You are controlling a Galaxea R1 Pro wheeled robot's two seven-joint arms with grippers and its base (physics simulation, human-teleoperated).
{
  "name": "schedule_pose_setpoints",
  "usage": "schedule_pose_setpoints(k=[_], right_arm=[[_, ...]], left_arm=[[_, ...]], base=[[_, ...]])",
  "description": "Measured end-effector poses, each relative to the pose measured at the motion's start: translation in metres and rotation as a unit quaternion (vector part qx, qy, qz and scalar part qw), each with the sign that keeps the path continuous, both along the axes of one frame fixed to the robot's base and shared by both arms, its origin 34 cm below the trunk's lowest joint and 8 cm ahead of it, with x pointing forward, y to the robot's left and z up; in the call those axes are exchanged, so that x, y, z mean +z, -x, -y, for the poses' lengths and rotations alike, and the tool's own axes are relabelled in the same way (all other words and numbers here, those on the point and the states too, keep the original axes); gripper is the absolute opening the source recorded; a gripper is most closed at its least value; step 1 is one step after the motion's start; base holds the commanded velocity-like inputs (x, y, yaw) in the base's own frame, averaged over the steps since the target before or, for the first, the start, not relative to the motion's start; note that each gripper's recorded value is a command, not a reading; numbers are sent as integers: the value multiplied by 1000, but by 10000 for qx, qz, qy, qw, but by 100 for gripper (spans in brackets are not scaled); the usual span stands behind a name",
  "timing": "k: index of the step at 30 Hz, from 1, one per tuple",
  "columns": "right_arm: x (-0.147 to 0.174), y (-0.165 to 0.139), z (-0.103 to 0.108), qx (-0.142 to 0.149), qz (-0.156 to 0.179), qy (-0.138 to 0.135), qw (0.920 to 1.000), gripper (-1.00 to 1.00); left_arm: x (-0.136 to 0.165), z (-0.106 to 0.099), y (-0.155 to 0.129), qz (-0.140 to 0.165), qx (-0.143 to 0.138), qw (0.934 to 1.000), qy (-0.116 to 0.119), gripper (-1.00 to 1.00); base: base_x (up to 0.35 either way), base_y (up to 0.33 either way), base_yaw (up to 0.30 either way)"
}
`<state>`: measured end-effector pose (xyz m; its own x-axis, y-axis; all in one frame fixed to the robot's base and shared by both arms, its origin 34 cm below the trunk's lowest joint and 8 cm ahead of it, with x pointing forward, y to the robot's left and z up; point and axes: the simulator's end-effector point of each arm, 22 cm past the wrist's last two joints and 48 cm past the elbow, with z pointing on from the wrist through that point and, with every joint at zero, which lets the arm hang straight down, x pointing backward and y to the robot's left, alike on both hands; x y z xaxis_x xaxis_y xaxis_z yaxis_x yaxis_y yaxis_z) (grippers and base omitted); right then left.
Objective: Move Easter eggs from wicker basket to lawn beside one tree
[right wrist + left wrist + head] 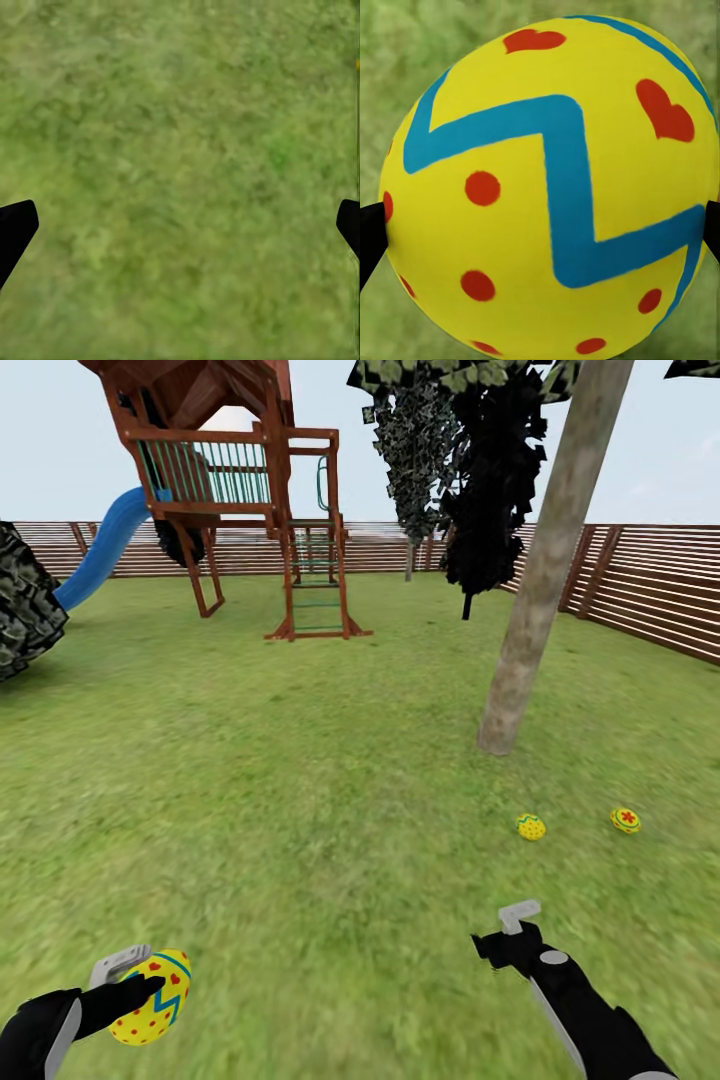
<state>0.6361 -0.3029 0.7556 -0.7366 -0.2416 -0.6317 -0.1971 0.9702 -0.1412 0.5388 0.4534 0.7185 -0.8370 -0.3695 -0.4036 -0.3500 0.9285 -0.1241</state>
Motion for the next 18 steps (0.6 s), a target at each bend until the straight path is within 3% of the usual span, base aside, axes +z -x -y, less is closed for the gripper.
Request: schedule_pose_setpoints(k=[4, 8, 13, 18], right_arm=[[1, 4, 37, -13, -64, 223, 9997, 100], [7, 6, 85, -402, -29, 317, 9987, 100], [6, 10, 103, -584, -74, 339, 9977, 100], [5, 11, 100, -584, -92, 332, 9977, 100]], left_arm=[[4, 0, -5, 73, -4, 10000, 1, -100], [19, 6, -25, 347, -63, 9994, -47, -100], [18, 10, -25, 339, -71, 9994, -19, -100], [13, 25, -24, 311, -90, 9994, 99, -100]], base=[[343, 0, 0], [343, 0, 0], [343, 0, 0], [343, 0, 0]])
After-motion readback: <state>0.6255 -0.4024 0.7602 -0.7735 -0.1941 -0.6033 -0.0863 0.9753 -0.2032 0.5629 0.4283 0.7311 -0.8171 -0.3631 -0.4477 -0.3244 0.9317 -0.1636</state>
